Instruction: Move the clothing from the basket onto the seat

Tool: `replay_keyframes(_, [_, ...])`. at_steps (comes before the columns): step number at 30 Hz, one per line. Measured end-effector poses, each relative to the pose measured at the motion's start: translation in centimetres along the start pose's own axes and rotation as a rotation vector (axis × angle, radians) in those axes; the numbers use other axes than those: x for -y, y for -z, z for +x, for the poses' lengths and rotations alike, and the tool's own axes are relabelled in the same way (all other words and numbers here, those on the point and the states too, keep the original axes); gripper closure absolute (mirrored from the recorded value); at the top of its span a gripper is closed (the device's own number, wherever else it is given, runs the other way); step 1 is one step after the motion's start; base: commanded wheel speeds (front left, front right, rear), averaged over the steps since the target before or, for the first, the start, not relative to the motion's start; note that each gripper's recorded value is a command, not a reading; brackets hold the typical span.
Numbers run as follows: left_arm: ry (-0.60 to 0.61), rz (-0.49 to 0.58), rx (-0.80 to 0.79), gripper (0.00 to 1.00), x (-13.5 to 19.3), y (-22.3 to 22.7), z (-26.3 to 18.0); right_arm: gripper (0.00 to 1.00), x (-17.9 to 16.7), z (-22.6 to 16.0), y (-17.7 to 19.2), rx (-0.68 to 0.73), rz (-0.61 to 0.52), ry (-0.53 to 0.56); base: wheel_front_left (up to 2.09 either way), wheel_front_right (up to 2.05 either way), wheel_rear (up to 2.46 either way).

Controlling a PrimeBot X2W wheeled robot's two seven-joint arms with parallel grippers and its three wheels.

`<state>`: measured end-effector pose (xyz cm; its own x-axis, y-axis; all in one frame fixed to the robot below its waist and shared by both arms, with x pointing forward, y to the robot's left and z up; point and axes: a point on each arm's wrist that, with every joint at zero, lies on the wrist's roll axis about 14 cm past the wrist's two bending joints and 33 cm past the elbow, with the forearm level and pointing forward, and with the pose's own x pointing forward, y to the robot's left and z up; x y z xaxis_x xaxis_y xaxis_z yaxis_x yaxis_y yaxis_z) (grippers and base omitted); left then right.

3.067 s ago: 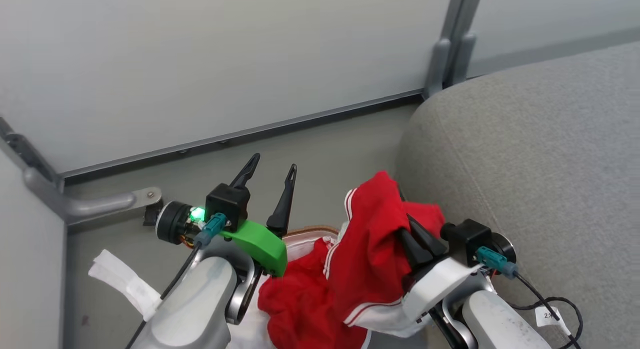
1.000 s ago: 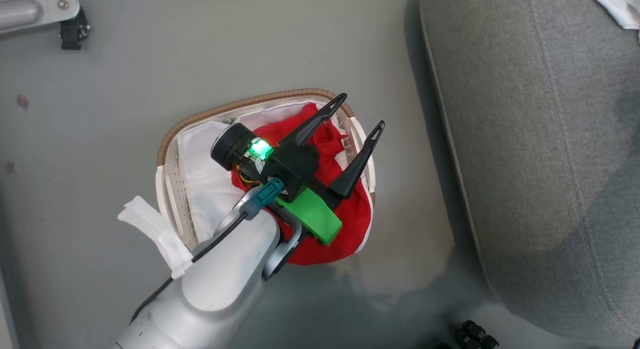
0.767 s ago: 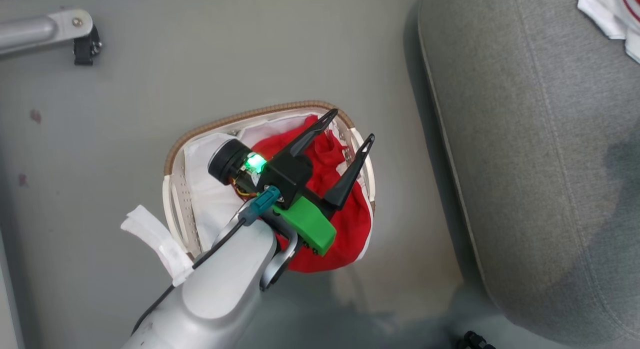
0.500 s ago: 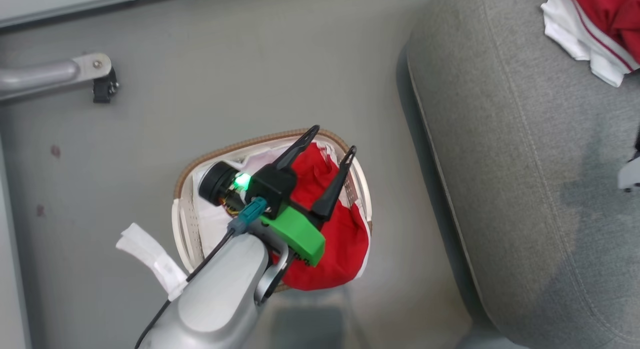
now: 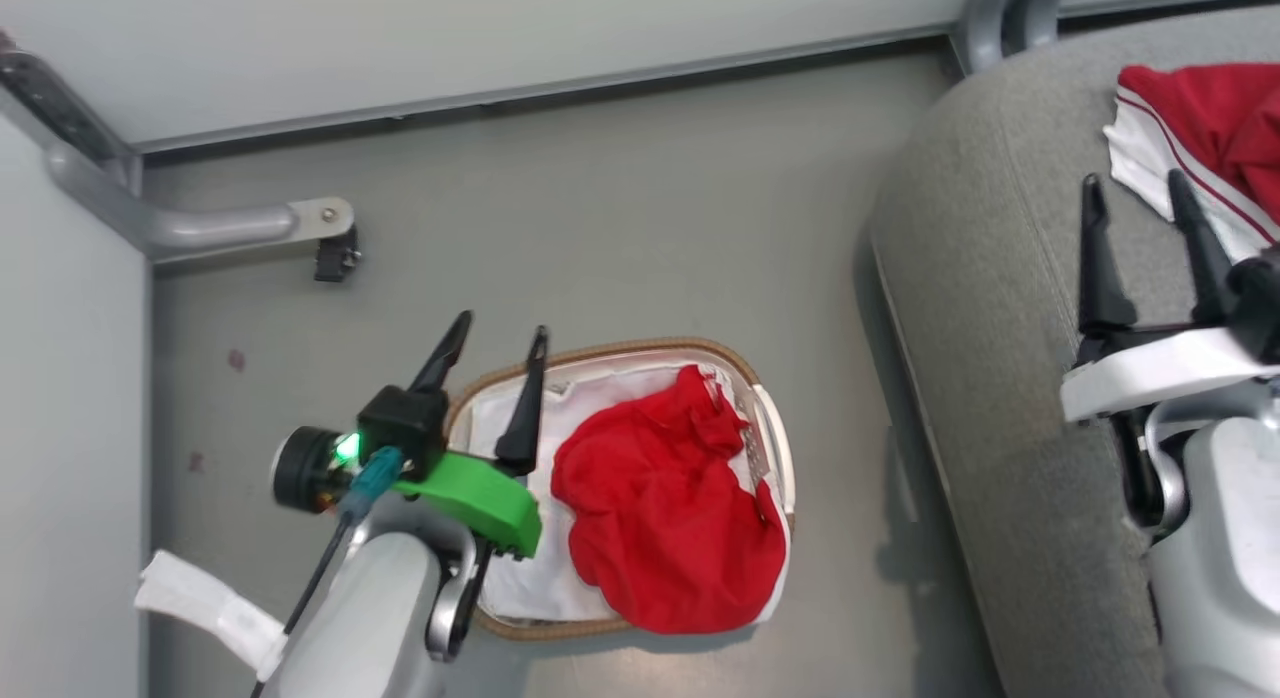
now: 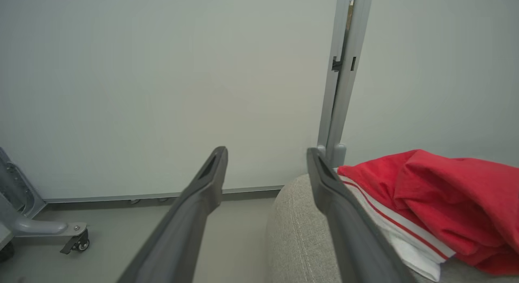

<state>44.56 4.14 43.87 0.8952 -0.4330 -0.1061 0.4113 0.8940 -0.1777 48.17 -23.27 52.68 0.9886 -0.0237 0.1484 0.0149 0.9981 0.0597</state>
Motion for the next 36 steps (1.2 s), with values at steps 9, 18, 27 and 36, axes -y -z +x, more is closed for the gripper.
replay_keyframes(9, [-0.244,0.031,0.037,0.0,-6.3,-1.5,-5.8,0.0,-5.6,-1.8,0.9,-0.042,0.092,-0.105,0.0,0.0,0.0])
replay_keyframes(18, [-0.388,0.03,0.05,0.0,-8.5,-1.2,-12.0,0.0,-8.0,-6.2,1.6,-0.092,0.09,-0.162,0.0,0.0,0.0])
replay_keyframes(27, [-0.425,0.01,0.046,0.0,-8.5,-0.3,-14.7,0.0,-7.4,-9.4,2.7,-0.135,0.105,-0.136,0.0,0.0,0.0])
replay_keyframes(36, [-0.41,0.001,0.031,0.0,-8.2,0.3,-14.3,0.0,-7.2,-9.4,2.8,-0.136,0.109,-0.125,0.0,0.0,0.0])
